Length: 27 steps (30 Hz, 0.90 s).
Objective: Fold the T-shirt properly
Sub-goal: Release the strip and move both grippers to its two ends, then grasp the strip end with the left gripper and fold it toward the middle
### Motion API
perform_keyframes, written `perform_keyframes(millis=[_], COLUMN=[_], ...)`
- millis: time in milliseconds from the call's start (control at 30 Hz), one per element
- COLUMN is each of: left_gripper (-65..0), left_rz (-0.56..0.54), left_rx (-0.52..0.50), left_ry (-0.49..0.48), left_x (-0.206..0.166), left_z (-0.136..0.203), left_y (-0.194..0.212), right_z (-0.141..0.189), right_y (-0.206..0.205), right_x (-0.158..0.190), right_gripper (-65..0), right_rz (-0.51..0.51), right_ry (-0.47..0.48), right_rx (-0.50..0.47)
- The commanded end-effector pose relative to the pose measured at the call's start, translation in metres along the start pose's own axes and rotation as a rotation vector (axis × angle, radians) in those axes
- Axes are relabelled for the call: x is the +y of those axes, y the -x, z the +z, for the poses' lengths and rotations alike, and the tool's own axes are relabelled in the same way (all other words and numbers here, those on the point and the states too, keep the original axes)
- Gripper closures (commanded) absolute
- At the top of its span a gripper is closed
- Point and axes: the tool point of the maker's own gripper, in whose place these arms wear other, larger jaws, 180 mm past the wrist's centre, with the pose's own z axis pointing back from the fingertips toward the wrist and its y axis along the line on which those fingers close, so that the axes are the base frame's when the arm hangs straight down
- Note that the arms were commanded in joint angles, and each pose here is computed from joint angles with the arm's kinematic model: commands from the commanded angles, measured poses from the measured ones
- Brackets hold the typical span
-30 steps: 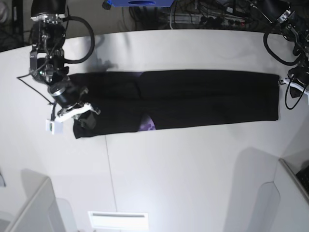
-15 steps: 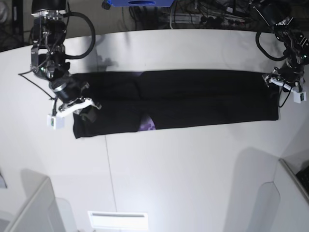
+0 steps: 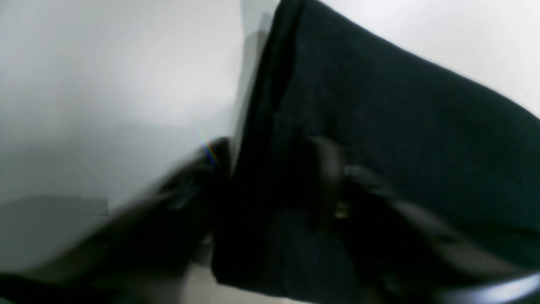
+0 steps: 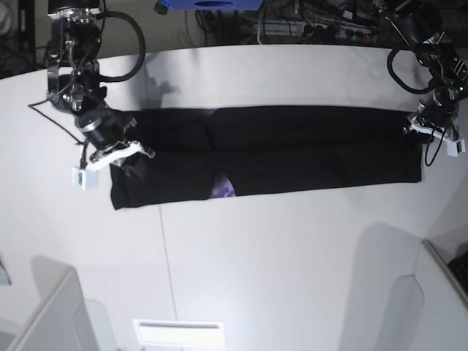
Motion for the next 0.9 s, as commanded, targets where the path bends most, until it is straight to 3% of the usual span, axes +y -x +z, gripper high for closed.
perform_keyframes(millis=[0,133,500,733,867], left_gripper=[-17.8,0.0,0.0,0.0,0.0], left_rz=[-0.016,-0.017,-0.096,-0.26,-0.334], left_rx=[-0.002,-0.006,-0.059,-0.157,-0.155], left_ry=[-0.002,-0.004,-0.049,-0.046,0.0], left_x=[0.002,0.003,0.021,-0.002,-0.032], left_z=[0.002,0.003,0.02,0.051,0.057], left_y=[-0.006,-0.008,-0.044,-0.067,-0.058], right_z=[0.003,0.004,0.005,0.005,0.005], right_y=[-0.012,-0.009,-0.003,-0.003,-0.003], right_x=[0.005,0.004,0.001,0.001,0.001], right_gripper=[0.0,0.0,0.0,0.0,0.0], right_rz=[0.014,0.011,0.007,0.007,0.007], right_ry=[-0.019,-0.015,-0.008,-0.008,-0.008], right_rx=[-0.04,-0.033,-0.021,-0.021,-0.021])
